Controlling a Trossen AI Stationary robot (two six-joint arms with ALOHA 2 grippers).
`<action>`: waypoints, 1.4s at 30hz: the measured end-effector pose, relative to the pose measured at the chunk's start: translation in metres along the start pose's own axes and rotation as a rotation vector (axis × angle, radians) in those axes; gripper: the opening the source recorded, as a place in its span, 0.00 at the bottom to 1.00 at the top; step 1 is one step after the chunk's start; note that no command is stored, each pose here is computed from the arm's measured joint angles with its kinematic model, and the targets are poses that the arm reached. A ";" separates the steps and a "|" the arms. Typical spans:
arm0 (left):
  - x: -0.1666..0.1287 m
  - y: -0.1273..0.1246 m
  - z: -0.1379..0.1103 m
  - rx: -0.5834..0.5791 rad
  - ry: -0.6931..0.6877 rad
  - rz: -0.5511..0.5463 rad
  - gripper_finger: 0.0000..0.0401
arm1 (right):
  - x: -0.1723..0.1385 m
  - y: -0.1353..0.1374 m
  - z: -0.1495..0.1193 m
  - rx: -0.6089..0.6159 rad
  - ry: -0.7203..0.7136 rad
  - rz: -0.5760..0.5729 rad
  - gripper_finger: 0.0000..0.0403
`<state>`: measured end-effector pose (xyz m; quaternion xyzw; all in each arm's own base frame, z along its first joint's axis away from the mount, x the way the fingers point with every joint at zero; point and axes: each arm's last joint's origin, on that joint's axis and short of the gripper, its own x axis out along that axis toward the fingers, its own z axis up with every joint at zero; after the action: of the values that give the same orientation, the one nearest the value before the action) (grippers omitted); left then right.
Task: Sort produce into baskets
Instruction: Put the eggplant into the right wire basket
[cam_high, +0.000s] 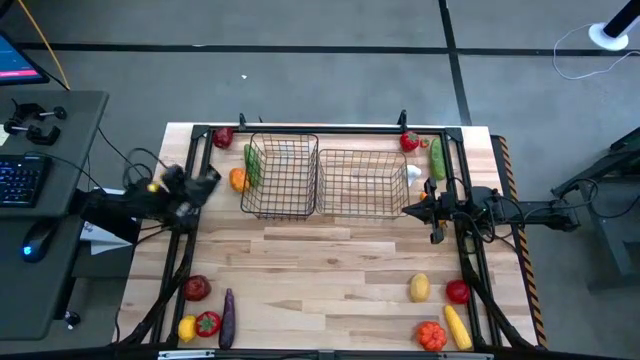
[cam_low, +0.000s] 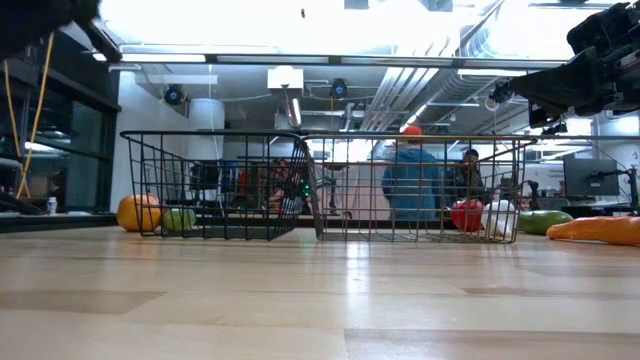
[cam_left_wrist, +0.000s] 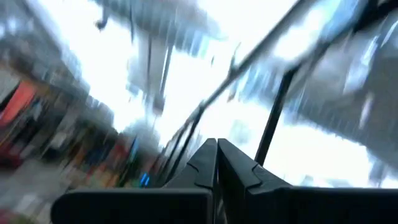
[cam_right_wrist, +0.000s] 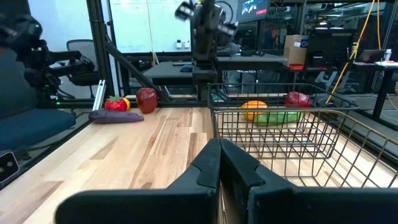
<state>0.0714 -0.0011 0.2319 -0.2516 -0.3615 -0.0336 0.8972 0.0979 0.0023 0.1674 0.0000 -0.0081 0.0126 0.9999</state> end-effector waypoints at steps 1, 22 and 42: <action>0.000 -0.001 0.006 -0.014 -0.078 0.018 0.00 | 0.000 0.000 0.000 0.000 0.000 0.000 0.00; 0.102 -0.034 0.113 0.427 0.400 1.016 0.45 | 0.000 0.000 0.000 0.000 0.000 0.000 0.00; 0.213 0.006 0.053 0.037 0.929 0.381 0.61 | 0.000 0.000 0.000 0.000 0.000 0.000 0.00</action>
<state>0.1962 0.0550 0.4030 -0.2555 0.1281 0.0288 0.9578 0.0979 0.0023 0.1674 0.0000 -0.0081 0.0127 0.9999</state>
